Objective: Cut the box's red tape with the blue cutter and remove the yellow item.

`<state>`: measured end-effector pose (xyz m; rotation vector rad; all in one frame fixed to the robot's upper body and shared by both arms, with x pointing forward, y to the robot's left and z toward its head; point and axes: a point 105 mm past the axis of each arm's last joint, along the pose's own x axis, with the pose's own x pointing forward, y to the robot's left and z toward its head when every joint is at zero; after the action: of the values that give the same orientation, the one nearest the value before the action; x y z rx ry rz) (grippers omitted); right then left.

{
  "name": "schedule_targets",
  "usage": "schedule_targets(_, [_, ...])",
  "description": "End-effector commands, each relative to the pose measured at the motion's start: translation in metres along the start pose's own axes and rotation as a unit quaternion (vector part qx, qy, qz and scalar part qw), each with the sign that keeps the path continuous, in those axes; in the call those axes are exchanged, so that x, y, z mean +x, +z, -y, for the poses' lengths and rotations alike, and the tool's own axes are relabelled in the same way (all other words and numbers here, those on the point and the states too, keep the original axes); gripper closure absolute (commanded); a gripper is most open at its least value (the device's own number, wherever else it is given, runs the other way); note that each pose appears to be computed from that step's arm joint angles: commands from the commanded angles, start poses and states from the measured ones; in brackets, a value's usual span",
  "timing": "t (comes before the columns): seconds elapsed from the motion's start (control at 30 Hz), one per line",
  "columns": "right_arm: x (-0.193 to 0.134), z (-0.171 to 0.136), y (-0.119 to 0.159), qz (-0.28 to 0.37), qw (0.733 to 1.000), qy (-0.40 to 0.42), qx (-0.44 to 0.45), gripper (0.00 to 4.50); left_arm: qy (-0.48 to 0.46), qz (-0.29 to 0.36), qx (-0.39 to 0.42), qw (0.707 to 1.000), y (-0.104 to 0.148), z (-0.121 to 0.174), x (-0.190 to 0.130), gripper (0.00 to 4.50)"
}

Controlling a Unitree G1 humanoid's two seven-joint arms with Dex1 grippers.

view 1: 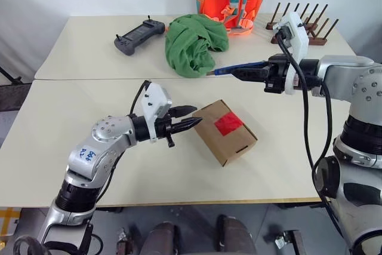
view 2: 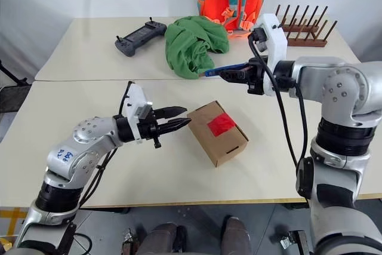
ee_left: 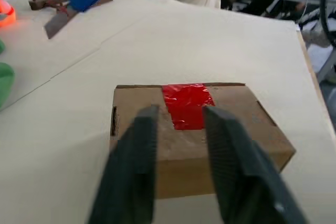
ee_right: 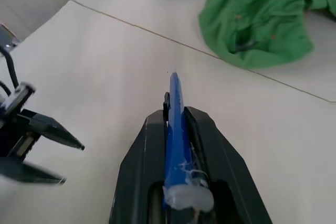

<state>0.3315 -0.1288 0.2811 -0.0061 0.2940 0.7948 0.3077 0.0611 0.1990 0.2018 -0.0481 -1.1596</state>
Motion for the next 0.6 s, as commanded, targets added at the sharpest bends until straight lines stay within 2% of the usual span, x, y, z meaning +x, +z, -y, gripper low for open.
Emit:
schedule_targets(0.03, [-0.017, 0.001, 0.004, 0.014, 0.999, -0.033, -0.023, 4.39, -0.014, -0.018, 0.014, 1.000, -0.001, -0.002, 0.013, 4.19])
schedule_targets(0.07, [-0.020, 0.002, 0.001, 0.011, 0.999, -0.043, -0.026, 4.39, -0.021, -0.023, 0.015, 0.999, -0.001, -0.003, 0.018, 4.45])
schedule_targets(0.1, [-0.022, 0.003, -0.003, 0.006, 0.998, -0.052, -0.032, 4.39, -0.027, -0.023, 0.016, 0.999, -0.002, -0.003, 0.022, 4.50])
schedule_targets(0.37, [-0.031, 0.004, -0.021, -0.008, 0.994, -0.091, -0.054, 4.39, -0.063, -0.085, 0.045, 0.993, -0.013, -0.008, 0.050, 4.50])
schedule_targets(0.6, [-0.035, 0.008, -0.037, -0.041, 0.989, -0.121, -0.071, 4.39, -0.080, -0.149, 0.056, 0.984, -0.024, -0.013, 0.062, 4.50])
